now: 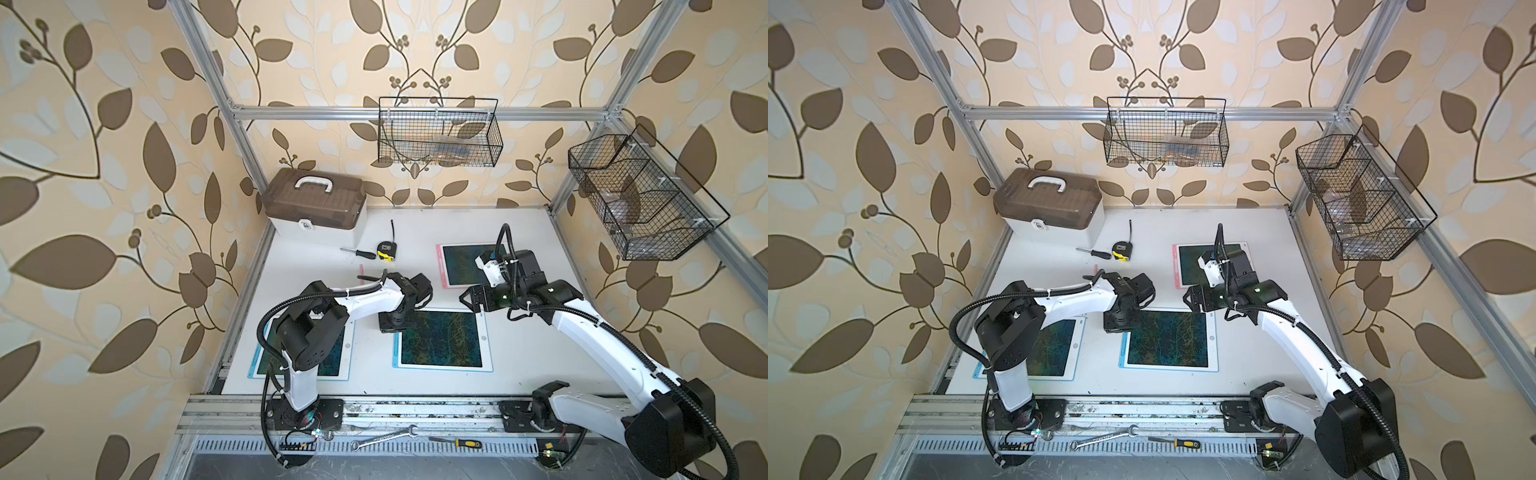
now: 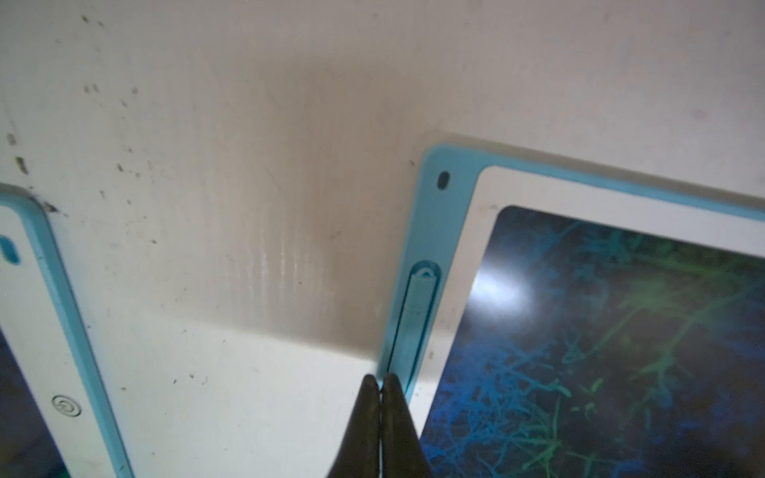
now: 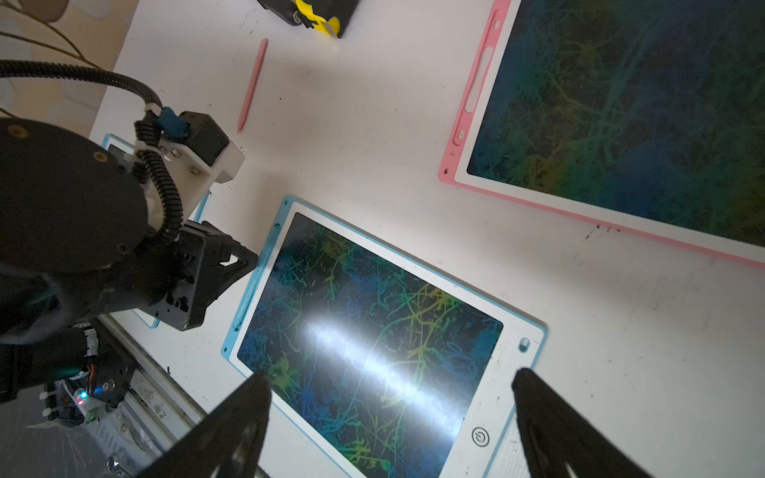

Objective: Place the stylus back onto the writing tablet
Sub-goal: Place the stylus on the writing tablet.

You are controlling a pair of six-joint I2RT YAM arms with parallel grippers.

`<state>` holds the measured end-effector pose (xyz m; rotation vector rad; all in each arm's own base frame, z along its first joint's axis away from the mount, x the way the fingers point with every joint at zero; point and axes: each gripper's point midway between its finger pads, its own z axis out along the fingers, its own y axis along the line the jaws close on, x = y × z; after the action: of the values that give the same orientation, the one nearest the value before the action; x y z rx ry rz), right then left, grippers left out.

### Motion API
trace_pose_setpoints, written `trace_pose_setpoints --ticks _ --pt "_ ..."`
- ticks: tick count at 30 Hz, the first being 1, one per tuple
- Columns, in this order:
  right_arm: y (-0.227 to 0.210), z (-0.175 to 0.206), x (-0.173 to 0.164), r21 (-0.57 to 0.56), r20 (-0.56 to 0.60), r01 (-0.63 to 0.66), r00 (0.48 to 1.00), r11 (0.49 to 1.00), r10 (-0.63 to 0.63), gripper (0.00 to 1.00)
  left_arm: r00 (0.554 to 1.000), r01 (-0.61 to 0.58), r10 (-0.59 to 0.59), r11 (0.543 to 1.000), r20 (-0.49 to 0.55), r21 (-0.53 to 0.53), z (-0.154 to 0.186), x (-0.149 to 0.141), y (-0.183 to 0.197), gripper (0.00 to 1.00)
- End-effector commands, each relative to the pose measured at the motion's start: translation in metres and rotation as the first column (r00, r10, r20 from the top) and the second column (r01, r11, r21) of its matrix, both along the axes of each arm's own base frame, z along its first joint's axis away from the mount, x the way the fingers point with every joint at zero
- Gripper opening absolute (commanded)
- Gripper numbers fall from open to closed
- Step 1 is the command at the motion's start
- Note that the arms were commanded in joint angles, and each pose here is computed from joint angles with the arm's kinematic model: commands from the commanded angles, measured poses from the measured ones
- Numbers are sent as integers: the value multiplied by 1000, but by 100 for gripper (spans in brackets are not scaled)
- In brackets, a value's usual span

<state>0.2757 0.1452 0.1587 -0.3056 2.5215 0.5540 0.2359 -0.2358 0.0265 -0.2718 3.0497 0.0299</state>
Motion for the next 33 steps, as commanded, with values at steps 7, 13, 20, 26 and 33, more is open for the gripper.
trace_pose_setpoints --ticks 7,13,20,26,33 --pt "5 6 2 2 16 -26 1000 1000 26 91 999 16 -15 1000 -43 26 -11 -12 3 6" --pt "4 6 1 0 20 -25 999 1000 25 91 999 19 -18 999 -44 25 -14 -12 1 6" --pt "4 7 1 1 23 -24 999 1000 24 91 1000 1 0 998 -7 64 -3 -8 10 6" --pt "4 6 1 2 22 -25 999 1000 25 91 1000 15 -15 999 11 29 3 -8 4 8" --pt "3 7 1 2 24 -24 999 1000 24 92 999 45 -45 998 3 38 3 -10 -2 10"
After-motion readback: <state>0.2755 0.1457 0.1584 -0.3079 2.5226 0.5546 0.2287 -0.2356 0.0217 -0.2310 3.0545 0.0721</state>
